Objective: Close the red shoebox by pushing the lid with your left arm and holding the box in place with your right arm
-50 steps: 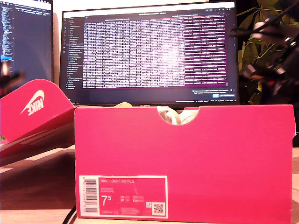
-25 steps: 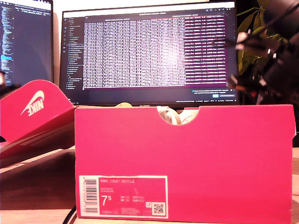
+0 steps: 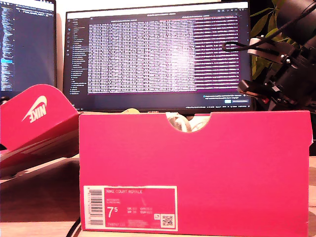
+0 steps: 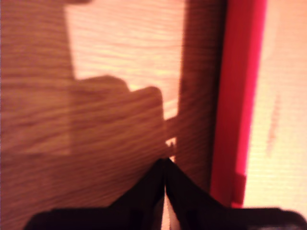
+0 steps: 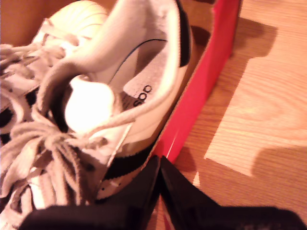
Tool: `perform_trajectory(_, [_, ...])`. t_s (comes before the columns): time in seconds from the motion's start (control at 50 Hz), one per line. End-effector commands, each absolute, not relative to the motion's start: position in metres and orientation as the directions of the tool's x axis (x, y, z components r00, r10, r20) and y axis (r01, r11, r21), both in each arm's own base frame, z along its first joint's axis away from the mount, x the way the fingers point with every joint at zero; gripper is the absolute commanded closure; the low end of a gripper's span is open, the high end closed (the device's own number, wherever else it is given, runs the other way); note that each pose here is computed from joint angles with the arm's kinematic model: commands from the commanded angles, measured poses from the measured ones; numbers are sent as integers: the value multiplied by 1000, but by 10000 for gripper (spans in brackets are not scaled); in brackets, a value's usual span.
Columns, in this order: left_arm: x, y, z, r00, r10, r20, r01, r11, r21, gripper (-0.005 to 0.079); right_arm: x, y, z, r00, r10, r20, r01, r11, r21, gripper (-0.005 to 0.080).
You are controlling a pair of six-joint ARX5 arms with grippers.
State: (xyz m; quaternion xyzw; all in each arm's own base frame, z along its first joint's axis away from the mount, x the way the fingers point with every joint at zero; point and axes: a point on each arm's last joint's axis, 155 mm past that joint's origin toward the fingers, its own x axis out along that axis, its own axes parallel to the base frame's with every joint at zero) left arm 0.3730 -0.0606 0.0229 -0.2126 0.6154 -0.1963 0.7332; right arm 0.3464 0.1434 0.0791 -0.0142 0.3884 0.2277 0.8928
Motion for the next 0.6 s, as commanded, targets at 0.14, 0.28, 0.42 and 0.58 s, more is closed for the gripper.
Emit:
perform_trajectory(0.14, [368,-78,25,143,-637,-758,33,768,-639,762,339,162,61,540,429,-724,-445,876,187,764])
perform_trajectory(0.28, [368,-83,30,144,-672,-727,34,737,-675,762,334,178,46,502,445,-742,-475,859,193,765])
perform_trajectory(0.42, [369,-87,40,156,-712,-685,40,697,-716,762,330,192,38,480,462,-746,-504,841,197,765])
perform_trajectory(0.58, [370,-94,56,169,-759,-629,53,644,-763,762,332,196,40,491,472,-732,-511,837,197,764])
